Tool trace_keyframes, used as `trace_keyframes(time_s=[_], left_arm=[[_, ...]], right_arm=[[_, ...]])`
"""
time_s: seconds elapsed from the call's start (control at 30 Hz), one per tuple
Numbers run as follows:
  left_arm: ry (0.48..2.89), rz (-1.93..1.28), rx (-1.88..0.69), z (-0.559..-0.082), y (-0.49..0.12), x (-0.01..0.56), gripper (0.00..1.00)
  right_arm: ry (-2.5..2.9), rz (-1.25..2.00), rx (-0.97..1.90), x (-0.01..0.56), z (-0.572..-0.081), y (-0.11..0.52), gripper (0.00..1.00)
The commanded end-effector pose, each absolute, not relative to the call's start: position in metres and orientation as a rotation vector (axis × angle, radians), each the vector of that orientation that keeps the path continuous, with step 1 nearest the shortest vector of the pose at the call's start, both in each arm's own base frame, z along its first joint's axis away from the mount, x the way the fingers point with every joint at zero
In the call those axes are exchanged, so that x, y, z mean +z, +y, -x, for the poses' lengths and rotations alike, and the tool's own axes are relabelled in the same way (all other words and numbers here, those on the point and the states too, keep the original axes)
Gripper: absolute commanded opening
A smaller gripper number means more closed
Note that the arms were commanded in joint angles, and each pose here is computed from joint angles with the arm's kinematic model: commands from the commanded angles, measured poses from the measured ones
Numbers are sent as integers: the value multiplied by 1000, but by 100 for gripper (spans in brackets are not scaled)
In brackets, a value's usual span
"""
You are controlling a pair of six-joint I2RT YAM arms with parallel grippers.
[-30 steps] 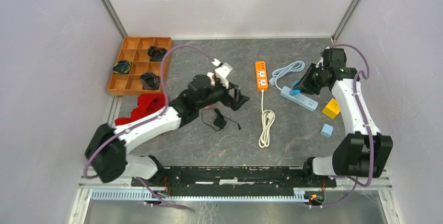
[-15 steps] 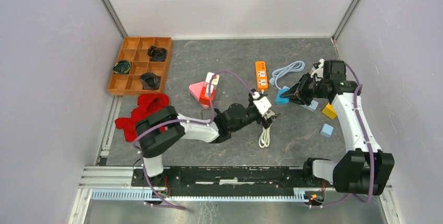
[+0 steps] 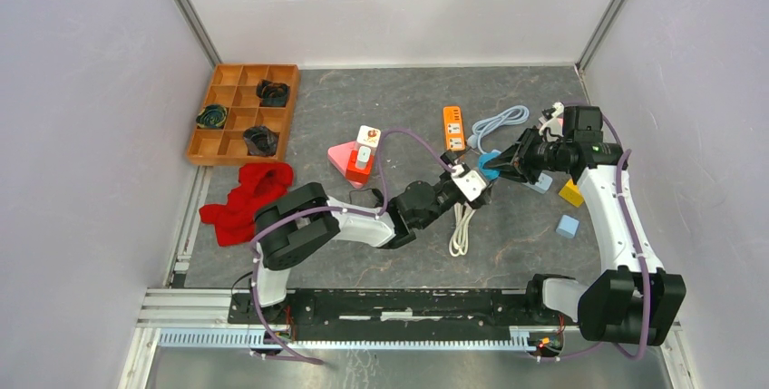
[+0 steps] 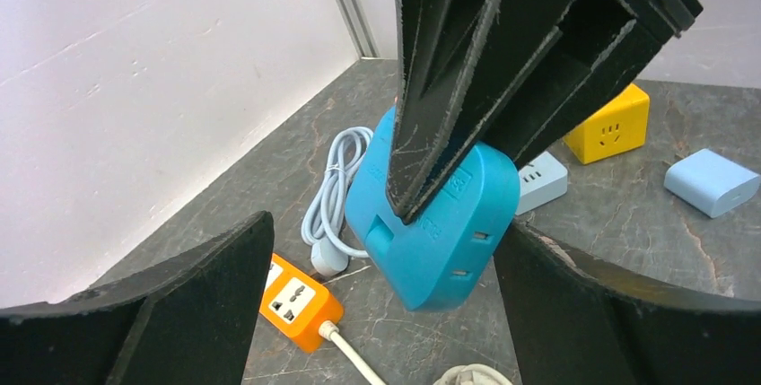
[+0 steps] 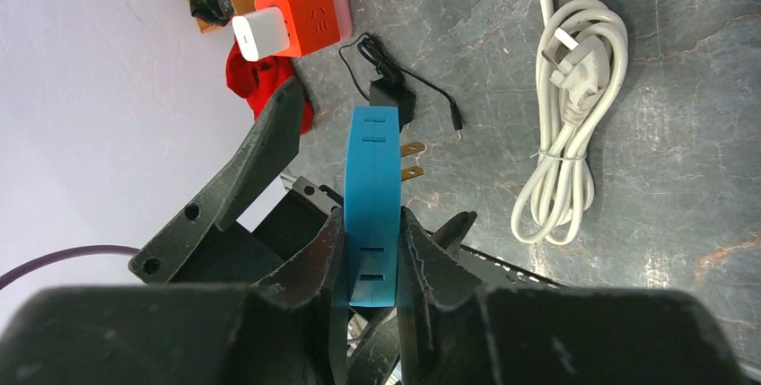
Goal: Insert the plug
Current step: Insert the plug into the socket.
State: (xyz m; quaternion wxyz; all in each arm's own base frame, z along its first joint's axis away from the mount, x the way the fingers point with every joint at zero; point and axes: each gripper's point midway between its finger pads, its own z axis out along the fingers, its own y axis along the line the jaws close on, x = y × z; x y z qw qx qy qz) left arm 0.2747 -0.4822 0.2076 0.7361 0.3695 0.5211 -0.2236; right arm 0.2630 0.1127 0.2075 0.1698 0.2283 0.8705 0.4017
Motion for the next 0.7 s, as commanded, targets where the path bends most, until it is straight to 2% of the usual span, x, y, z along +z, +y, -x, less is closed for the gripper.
trace_keyframes(time_s=[0.0, 0.3, 0.5, 0.67], left_arm=[[1046, -807, -446, -276, -485, 228, 92], [1026, -905, -382, -274, -486, 210, 70], [1029, -935, -336, -275, -482, 203, 39], [1032, -956, -309, -276, -477, 196, 26]], right_arm=[[2437, -614, 1192, 220, -261, 118, 0], [2442, -604, 1200, 217, -259, 120, 0], [2434, -600, 1201, 221, -262, 120, 0], [2432, -598, 1195, 220, -261, 119, 0]])
